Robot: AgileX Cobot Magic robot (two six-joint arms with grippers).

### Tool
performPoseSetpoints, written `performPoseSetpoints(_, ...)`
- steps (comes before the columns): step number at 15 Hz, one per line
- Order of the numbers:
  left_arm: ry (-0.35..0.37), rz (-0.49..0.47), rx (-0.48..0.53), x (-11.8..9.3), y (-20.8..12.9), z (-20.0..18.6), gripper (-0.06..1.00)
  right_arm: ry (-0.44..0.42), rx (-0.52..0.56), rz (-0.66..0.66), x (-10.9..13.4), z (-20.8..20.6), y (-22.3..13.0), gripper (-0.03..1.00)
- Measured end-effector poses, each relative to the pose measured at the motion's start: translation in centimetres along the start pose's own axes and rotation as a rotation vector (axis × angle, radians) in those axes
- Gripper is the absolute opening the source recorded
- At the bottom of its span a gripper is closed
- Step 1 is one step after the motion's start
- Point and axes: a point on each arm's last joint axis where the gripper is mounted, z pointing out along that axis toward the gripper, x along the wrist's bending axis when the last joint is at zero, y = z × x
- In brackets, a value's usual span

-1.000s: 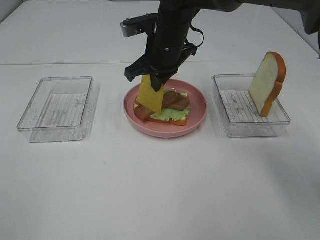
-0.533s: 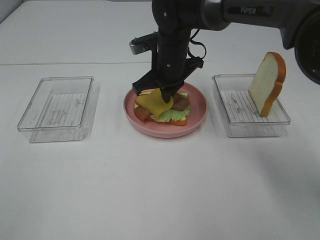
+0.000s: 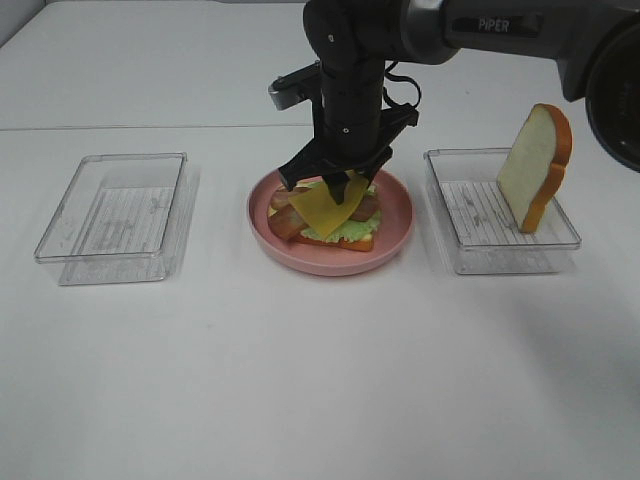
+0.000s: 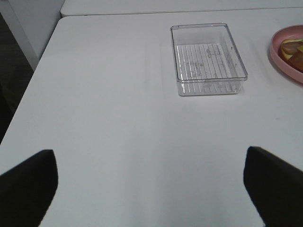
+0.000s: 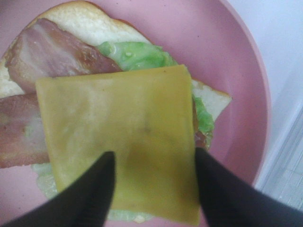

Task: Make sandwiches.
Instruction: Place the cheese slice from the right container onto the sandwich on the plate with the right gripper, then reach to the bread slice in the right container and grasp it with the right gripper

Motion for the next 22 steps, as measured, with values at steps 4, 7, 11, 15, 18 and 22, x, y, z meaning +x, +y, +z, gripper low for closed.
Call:
performPoseSetpoints(4,0.0,0.0,0.0,0.0,0.0,0.0,0.99,-0.048,0.016,-0.03,-0.6,-0.6,-0.2,0.94)
performPoseSetpoints(7,0.0,0.0,0.0,0.0,0.0,0.0,0.99,-0.06,-0.078,-0.017,-1.7,-6.0,-0.2,0.98)
performPoseSetpoints(11,0.0,0.0,0.0,0.0,0.0,0.0,0.99,-0.092,-0.129,0.05,-6.1,-11.5,-1.4,0.98)
performPoseSetpoints(15,0.0,0.0,0.0,0.0,0.0,0.0,0.99,-0.148,-0.126,0.235,-14.5,-13.6,-3.6,0.98)
performPoseSetpoints(18,0.0,0.0,0.0,0.0,0.0,0.0,0.99,-0.135,-0.086,0.349,-19.2,-13.0,-5.4,0.98)
performPoseSetpoints(22,0.0,0.0,0.0,0.0,0.0,0.0,0.99,-0.048,-0.072,0.454,-23.4,-12.0,-7.3,0.98)
